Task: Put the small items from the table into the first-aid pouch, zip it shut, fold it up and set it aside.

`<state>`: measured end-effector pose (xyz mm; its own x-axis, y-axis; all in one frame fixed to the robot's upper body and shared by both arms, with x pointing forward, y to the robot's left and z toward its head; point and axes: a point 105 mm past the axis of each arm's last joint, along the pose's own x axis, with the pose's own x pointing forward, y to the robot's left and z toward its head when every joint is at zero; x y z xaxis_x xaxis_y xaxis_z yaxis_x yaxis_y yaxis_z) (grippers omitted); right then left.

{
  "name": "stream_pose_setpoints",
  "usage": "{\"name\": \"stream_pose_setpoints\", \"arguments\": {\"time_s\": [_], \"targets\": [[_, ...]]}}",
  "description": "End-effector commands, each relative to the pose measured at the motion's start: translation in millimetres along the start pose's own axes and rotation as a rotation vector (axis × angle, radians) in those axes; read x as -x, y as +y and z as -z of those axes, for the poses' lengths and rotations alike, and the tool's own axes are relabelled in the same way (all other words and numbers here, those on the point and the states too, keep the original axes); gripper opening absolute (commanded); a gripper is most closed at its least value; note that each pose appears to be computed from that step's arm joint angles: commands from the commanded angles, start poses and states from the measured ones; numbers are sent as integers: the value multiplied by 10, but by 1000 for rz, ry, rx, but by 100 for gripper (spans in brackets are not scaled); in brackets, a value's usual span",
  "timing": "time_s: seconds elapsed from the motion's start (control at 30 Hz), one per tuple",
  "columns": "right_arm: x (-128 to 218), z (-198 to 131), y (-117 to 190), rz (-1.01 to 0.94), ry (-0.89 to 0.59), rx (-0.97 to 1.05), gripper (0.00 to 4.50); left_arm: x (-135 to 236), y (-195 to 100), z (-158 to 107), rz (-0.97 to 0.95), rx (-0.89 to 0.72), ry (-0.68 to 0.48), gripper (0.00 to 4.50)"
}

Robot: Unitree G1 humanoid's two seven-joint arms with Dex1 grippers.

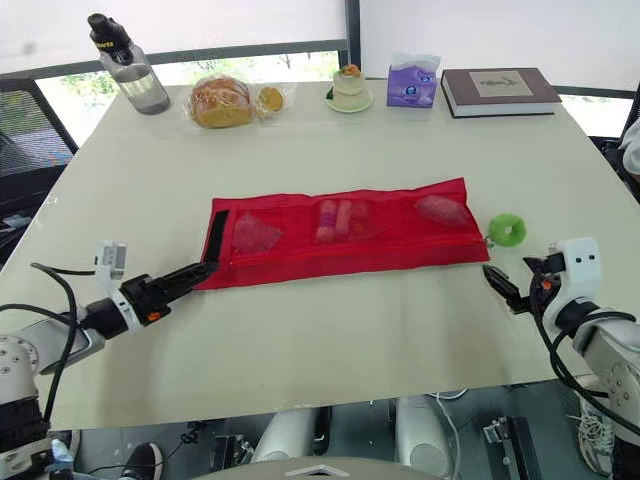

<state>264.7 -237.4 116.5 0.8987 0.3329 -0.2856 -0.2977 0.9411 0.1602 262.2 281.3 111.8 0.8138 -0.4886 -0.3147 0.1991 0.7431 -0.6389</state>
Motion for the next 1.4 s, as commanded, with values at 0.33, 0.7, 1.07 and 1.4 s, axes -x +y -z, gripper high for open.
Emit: {"name": "stream_pose_setpoints", "arguments": {"time_s": [0.33, 0.7, 1.07, 1.4], "targets": [[-103, 71, 92, 40, -83, -391, 450, 119, -1122, -326, 358, -601, -69, 443], [-332, 212, 153, 112, -62, -643, 450, -99, -1809, -164, 623, -947, -2, 443], [-657, 50, 268, 94, -136, -794, 450, -97, -1971, -46, 772, -1003, 5, 443], [-754, 19, 319, 97, -168, -789, 396, -125, -1968, -88, 788, -1026, -21, 450]]}}
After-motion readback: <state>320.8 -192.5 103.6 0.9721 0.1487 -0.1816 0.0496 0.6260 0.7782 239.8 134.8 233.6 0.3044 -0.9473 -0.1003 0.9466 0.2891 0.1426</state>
